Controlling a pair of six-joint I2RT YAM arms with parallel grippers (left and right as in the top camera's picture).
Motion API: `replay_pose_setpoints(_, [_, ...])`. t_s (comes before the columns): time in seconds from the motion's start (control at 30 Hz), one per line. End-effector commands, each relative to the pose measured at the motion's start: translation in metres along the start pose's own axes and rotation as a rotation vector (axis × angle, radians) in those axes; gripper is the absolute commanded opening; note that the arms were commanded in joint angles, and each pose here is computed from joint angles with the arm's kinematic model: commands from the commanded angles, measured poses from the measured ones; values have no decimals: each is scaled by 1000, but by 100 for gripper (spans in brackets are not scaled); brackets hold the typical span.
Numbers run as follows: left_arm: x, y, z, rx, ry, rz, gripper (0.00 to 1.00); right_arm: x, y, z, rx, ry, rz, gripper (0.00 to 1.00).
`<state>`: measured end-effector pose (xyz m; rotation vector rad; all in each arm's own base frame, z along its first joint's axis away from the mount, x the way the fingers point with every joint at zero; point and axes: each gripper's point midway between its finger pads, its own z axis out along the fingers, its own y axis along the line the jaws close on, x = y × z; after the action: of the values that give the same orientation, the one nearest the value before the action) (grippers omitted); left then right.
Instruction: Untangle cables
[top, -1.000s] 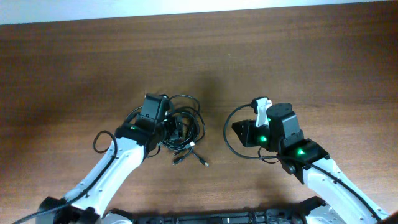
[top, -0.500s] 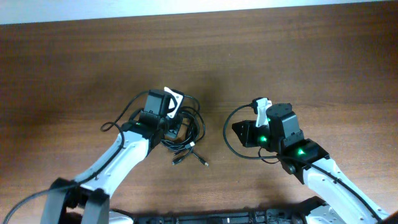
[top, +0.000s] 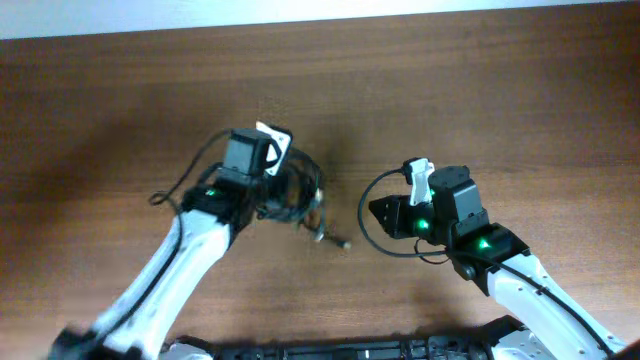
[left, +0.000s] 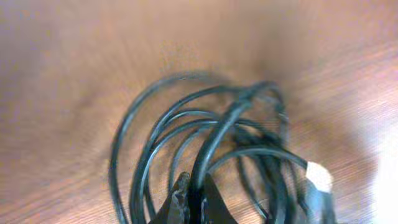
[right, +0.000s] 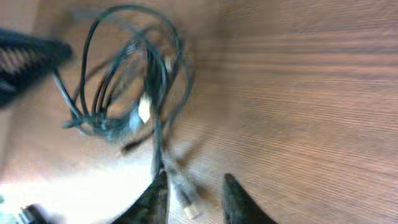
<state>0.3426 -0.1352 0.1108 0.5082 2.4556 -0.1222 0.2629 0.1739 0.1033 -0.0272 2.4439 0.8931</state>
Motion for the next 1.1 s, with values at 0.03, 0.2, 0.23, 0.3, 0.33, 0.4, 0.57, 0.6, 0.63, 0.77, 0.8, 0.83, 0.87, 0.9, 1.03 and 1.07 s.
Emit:
replay_pose_setpoints(0.03, [-60,-15,-87,124,-278,-142,0,15,52,-9,-281,105,-39,48])
replay_pose_setpoints(0.2, [-72,-14,-118,147,-369,-254,0,8,129,-16,-515,20,-188,64])
replay_pose_setpoints(0.23, [-72,-14,-118,154,-367,-294,0,6,135,-14,-504,-17,-209,64])
replay_pose_setpoints(0.3, [-72,-14,-118,164,-364,-345,0,2,132,-1,-387,-96,-215,64])
replay_pose_setpoints(0.33, [-72,-14,-118,169,-362,-365,0,0,132,3,-356,-121,-192,64])
replay_pose_setpoints(0.4, [-74,-24,-120,232,-357,-374,0,-1,134,12,-326,-152,-148,63])
replay_pose_setpoints(0.57, [-75,-45,-126,365,-339,-374,0,-16,116,42,-228,-239,10,44])
replay_pose_setpoints(0.6, [-76,-50,-129,393,-341,-366,0,-18,110,48,-207,-250,36,38])
replay_pose_setpoints(0.63, [-77,-53,-132,414,-346,-360,0,-19,106,53,-192,-261,39,36])
replay_pose_setpoints(0.77, [-83,-39,-155,365,-436,-363,0,-40,55,55,-46,-300,110,4])
replay_pose_setpoints(0.8, [-86,-26,-166,322,-482,-371,0,-44,32,50,14,-292,147,4])
replay_pose_setpoints(0.83, [-88,-13,-177,279,-528,-364,0,-48,12,45,68,-292,181,4])
replay_pose_setpoints(0.87, [-88,1,-187,239,-566,-367,0,-51,-8,38,123,-294,218,4])
replay_pose_setpoints(0.9, [-87,11,-194,213,-588,-383,0,-54,-25,32,168,-297,250,4])
replay_pose_setpoints(1.03, [-80,62,-217,73,-668,-474,0,-64,-93,-8,290,-304,380,4])
replay_pose_setpoints(1.07, [-77,73,-218,42,-674,-495,0,-67,-99,-13,276,-298,372,4])
